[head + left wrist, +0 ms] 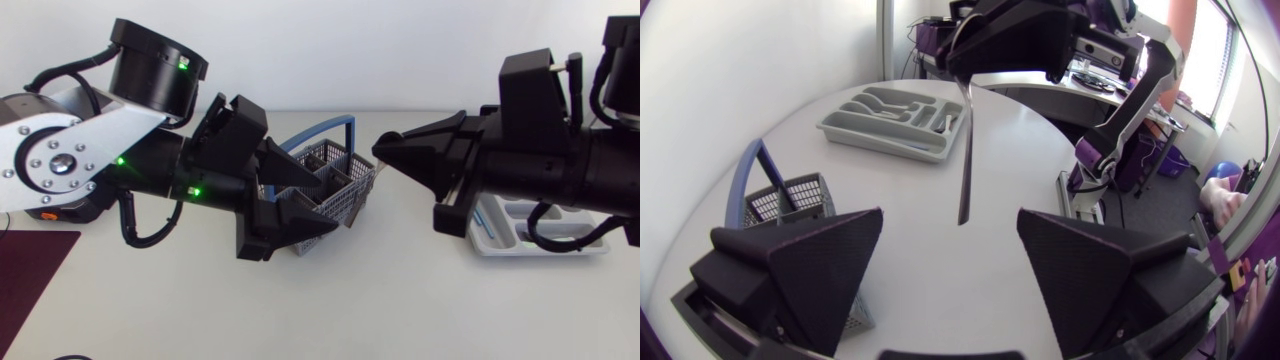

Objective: Unload the cutlery basket into the drawer organizer.

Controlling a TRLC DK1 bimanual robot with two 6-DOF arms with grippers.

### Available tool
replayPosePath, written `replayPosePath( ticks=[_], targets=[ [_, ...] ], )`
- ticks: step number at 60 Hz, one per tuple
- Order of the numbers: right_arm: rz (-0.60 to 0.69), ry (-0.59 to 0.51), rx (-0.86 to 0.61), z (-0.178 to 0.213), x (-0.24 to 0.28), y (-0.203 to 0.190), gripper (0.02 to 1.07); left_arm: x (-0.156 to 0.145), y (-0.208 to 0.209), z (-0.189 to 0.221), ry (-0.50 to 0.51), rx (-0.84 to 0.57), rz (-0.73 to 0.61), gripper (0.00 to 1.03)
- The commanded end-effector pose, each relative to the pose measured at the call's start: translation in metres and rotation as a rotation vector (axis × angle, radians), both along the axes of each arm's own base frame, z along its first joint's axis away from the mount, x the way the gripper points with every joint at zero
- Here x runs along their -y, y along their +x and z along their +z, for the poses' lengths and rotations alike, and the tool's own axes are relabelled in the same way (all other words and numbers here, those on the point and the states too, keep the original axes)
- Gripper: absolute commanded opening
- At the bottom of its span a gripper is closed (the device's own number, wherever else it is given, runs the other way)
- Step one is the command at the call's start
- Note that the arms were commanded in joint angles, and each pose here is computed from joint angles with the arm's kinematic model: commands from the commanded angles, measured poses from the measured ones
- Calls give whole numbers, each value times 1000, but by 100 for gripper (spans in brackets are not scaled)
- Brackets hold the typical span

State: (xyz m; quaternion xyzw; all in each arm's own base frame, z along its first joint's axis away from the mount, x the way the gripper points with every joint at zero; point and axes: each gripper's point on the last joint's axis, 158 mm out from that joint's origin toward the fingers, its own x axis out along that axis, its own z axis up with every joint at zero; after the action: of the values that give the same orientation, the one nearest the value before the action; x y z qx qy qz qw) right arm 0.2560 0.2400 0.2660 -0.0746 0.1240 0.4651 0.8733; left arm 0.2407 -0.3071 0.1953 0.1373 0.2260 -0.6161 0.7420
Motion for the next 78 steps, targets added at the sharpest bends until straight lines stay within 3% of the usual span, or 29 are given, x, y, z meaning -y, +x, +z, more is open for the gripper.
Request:
replayPosePath(
  ticks=[1,10,15,25,34,40,48,70,78],
  targets=[
    [29,12,-52,-10,-8,-12,8,9,-5,9,-21,12,-51,93],
    [61,24,-65,-8,-18,-22,8,14,-13,8,-26,-1,-82,91],
    [70,28,-68,-7,-21,-24,8,16,-20,7,-34,-11,-108,74],
    [79,29,-69,-7,-23,-26,8,14,-22,9,-52,-24,-124,68],
    [97,36,-74,-6,-25,-29,8,15,-28,7,-59,-35,-150,53],
    [106,40,-74,-5,-26,-31,8,15,-31,4,-59,-42,-160,37],
    [111,48,-70,-2,-26,-33,9,15,-31,0,-55,-52,-160,29],
    [103,65,-58,3,-24,-32,9,14,-33,-4,-52,-69,-163,22],
    [99,65,-57,2,-24,-31,9,14,-32,-5,-50,-74,-160,11]
  ],
)
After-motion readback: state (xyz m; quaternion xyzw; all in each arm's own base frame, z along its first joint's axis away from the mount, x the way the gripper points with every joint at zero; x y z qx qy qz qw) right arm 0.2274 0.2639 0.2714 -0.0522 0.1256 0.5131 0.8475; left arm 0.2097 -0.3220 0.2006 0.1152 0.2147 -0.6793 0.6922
